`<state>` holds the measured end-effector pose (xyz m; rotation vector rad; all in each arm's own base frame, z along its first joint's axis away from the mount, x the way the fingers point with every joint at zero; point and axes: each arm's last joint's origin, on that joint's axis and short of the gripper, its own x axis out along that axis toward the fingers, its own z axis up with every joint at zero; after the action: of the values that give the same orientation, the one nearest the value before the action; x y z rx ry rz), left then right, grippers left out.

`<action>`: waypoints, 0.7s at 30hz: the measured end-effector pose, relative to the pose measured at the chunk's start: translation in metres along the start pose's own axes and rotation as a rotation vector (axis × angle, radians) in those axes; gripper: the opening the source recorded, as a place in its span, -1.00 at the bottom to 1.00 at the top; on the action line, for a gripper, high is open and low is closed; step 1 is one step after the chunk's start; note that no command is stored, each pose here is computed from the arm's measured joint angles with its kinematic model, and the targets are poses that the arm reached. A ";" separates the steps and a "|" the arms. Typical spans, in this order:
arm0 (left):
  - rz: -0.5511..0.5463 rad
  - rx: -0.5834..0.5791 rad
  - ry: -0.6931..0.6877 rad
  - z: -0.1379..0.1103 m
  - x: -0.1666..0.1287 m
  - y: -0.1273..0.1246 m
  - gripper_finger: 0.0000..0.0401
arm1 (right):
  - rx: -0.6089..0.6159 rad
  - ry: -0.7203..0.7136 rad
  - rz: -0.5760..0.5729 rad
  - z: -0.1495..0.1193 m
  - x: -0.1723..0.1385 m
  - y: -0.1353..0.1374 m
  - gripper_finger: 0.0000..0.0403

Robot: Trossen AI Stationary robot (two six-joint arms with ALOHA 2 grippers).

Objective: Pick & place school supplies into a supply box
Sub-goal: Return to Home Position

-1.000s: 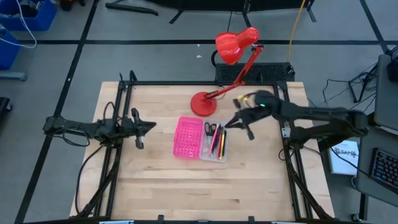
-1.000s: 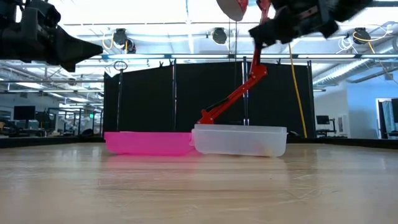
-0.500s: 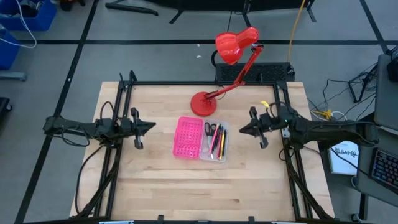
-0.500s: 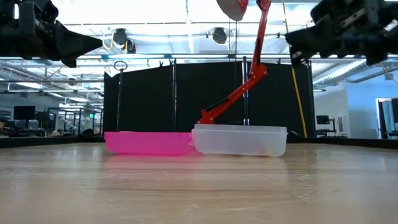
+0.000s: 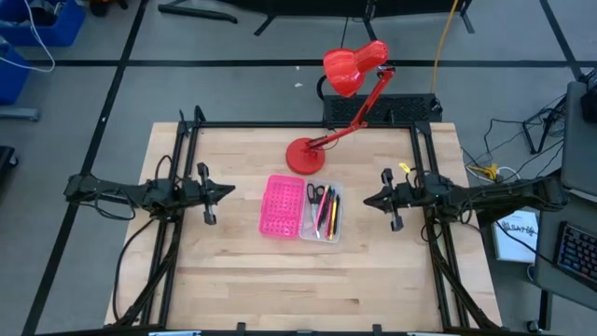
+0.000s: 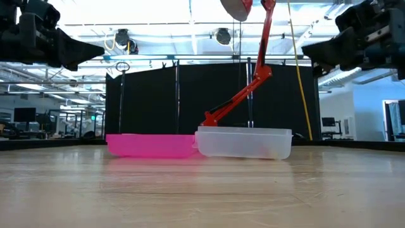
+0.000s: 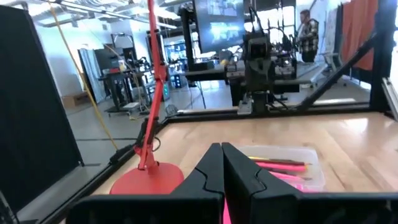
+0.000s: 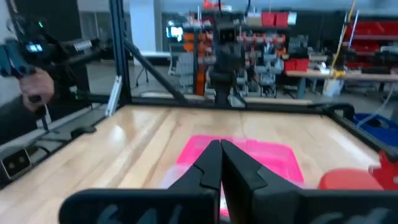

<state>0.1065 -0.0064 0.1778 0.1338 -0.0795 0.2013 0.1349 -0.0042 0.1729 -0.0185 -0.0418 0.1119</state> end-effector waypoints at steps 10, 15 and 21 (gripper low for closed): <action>-0.067 0.039 0.035 -0.004 0.002 -0.003 -0.99 | -0.043 -0.050 0.002 0.005 -0.004 0.001 -1.00; -0.074 0.020 0.092 -0.010 0.005 -0.005 -0.99 | -0.018 -0.047 0.004 0.004 -0.004 0.001 -1.00; -0.077 0.014 0.105 -0.011 0.008 -0.006 -0.99 | -0.004 -0.065 0.030 0.006 -0.004 0.001 -1.00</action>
<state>0.1159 -0.0096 0.1670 0.1395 0.0313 0.1321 0.1307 -0.0031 0.1788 -0.0193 -0.1064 0.1426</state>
